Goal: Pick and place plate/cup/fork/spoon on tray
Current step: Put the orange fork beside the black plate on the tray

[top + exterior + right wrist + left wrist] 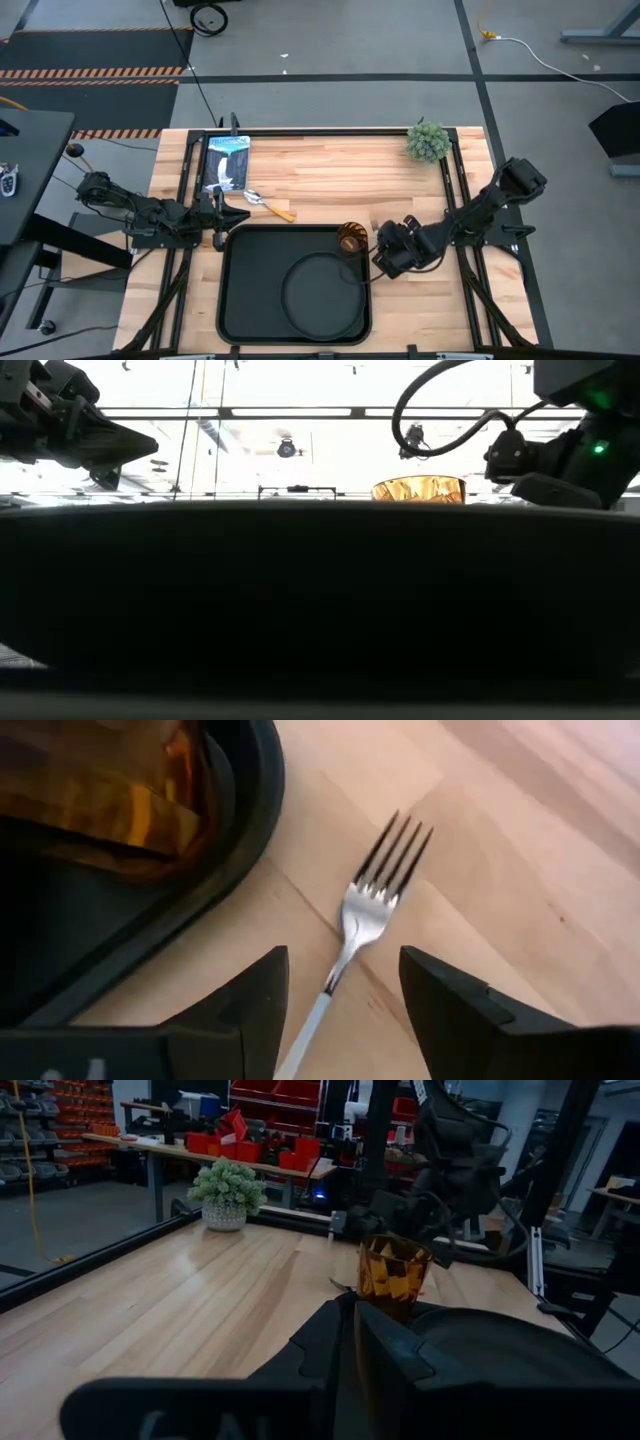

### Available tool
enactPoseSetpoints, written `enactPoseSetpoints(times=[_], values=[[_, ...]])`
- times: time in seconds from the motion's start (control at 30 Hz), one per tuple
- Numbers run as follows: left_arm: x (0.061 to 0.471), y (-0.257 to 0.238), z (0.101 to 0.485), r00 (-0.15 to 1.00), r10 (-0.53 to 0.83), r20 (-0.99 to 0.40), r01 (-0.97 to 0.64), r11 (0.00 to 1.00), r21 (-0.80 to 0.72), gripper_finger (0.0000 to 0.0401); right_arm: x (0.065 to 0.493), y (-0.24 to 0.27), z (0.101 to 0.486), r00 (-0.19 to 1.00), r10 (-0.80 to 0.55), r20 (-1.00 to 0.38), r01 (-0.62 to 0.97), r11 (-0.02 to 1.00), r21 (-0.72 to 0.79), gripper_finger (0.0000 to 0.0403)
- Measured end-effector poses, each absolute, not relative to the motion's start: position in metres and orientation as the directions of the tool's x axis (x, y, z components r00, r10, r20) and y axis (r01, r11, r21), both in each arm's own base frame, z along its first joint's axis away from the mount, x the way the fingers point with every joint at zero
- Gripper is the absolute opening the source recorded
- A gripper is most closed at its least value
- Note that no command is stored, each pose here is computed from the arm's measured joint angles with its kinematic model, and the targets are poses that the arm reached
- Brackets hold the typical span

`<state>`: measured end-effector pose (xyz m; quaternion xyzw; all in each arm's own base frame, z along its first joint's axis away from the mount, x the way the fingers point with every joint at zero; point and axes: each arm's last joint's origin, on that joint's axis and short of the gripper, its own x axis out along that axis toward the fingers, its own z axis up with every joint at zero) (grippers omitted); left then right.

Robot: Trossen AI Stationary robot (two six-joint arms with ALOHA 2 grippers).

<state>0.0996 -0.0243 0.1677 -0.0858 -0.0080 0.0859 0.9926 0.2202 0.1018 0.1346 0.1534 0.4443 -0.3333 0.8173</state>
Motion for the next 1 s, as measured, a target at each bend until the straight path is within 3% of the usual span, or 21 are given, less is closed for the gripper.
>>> enactPoseSetpoints(times=[0.27,0.7,1.0], values=[[0.1,-0.024,0.168,0.985,0.172,0.001,-0.169,0.969,-0.179,0.0043,0.209,0.114,0.123,0.461,-0.508,-0.727,0.685,0.725,-0.072,0.0202],[0.1,-0.024,0.169,0.985,0.172,0.01,-0.166,0.965,-0.204,0.0043,0.201,0.128,0.081,0.524,-0.544,-0.655,0.679,0.731,-0.064,0.0199],[0.1,-0.024,0.169,0.985,0.172,0.013,-0.165,0.964,-0.206,0.0043,0.197,0.131,0.083,0.519,-0.526,-0.674,0.696,0.718,-0.024,0.0148]])
